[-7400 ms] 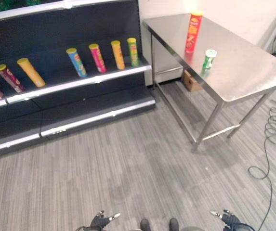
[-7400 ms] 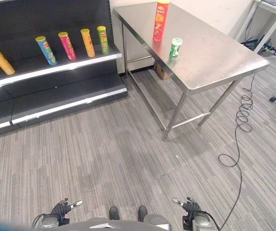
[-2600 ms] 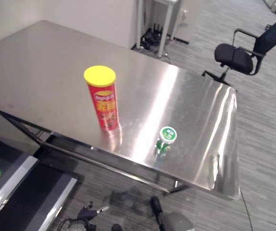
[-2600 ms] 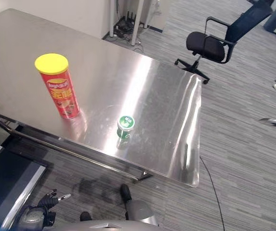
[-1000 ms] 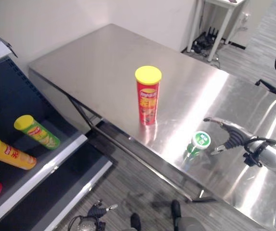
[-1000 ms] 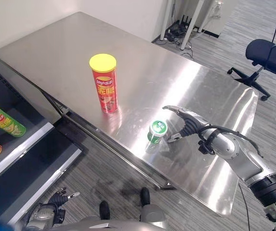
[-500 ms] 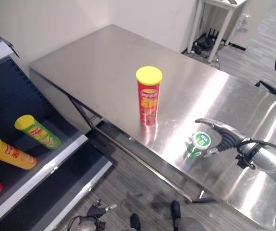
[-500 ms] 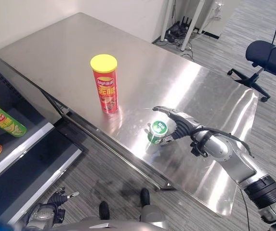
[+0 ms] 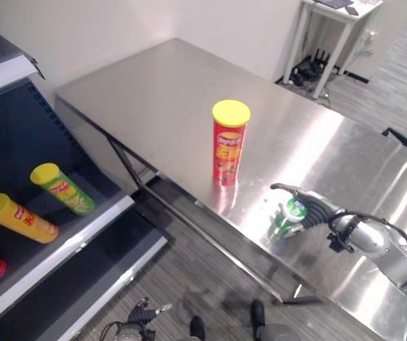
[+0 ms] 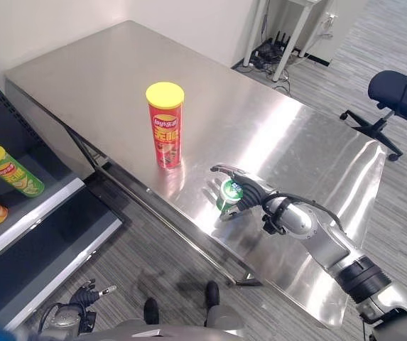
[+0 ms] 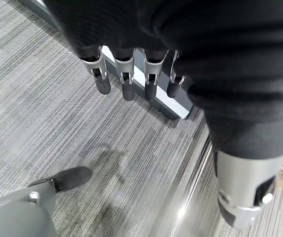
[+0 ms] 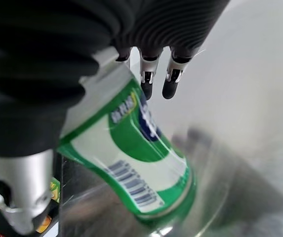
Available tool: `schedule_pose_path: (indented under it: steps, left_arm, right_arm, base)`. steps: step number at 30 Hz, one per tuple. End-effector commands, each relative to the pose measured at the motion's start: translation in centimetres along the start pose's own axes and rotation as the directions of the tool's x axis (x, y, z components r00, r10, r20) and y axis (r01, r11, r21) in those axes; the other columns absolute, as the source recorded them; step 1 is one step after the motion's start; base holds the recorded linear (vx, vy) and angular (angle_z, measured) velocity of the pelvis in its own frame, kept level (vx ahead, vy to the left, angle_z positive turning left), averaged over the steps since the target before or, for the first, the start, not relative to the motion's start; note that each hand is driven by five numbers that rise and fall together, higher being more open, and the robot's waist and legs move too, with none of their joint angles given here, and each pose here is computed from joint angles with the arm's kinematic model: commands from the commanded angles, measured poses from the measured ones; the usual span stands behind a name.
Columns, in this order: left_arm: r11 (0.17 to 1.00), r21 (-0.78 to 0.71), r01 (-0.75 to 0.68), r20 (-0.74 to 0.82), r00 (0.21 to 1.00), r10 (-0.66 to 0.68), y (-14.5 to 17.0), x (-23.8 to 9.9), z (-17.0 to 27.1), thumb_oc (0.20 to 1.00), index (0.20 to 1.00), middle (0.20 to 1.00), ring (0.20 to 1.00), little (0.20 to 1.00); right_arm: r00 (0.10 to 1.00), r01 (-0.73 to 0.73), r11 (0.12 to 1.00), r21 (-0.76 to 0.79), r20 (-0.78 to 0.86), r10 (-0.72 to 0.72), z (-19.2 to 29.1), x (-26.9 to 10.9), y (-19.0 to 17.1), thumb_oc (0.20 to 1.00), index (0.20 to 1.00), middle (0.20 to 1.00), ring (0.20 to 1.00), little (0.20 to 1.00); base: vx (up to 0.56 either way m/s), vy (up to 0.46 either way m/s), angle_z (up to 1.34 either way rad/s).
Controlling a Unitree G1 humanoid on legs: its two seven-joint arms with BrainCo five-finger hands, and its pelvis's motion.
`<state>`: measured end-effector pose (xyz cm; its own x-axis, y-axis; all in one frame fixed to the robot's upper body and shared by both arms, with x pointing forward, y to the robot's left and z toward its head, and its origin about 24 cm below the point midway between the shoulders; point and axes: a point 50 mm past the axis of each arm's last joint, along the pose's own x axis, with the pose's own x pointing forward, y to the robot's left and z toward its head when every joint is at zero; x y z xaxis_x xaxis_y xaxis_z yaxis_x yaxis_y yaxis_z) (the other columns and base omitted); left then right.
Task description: Put the goods on the table back onto the shelves and tidy them up.
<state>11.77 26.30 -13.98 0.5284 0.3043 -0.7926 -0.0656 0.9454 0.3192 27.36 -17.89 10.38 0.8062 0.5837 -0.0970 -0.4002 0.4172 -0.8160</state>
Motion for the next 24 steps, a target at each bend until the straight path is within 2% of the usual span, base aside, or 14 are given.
schedule_pose_path:
  steps: [1,2,3,14,20,24]
  left_arm:
    - [0.999,0.024,-0.035,0.037,0.999,0.034,0.9,0.6,1.8,1.0,1.0,1.0,1.0,1.0]
    - [0.999,0.024,-0.035,0.037,0.999,0.034,0.9,0.6,1.8,1.0,1.0,1.0,1.0,1.0]
    - [0.999,0.024,-0.035,0.036,0.999,0.034,0.9,0.6,1.7,1.0,1.0,1.0,1.0,1.0]
    - [0.999,0.023,-0.038,0.028,0.999,0.038,0.9,0.5,1.5,1.0,1.0,1.0,1.0,1.0]
    - [0.999,0.02,-0.042,0.026,0.999,0.042,0.8,0.5,1.4,1.0,1.0,1.0,1.0,1.0]
    - [0.999,0.013,-0.044,0.023,0.999,0.043,0.8,0.4,1.2,1.0,1.0,1.0,1.0,1.0]
  right_arm:
    - [0.997,0.039,0.998,-0.047,0.07,-0.035,1.3,1.2,-1.1,0.514,0.514,0.514,0.514,0.514]
    - [0.997,0.039,0.998,-0.044,0.068,-0.036,1.2,1.2,-1.1,0.432,0.432,0.432,0.432,0.432]
    - [0.997,0.042,0.998,-0.044,0.064,-0.039,1.1,1.2,-1.1,0.2,0.2,0.2,0.2,0.2]
    - [0.996,0.091,0.995,-0.044,0.03,-0.089,0.4,0.4,-1.2,0.2,0.2,0.2,0.2,0.2]
    - [0.979,0.204,0.977,-0.062,0.035,-0.202,0.5,-0.7,-2.7,0.2,0.2,0.2,0.2,0.2]
    - [0.934,0.356,0.93,-0.091,0.075,-0.35,1.2,-2.1,-5.4,0.2,0.2,0.2,0.2,0.2]
  base:
    - [0.0,-0.005,0.04]
    - [0.0,0.0,0.0]
    - [0.0,0.0,0.0]
    - [0.0,0.0,0.0]
    - [0.0,0.0,0.0]
    - [0.0,0.0,0.0]
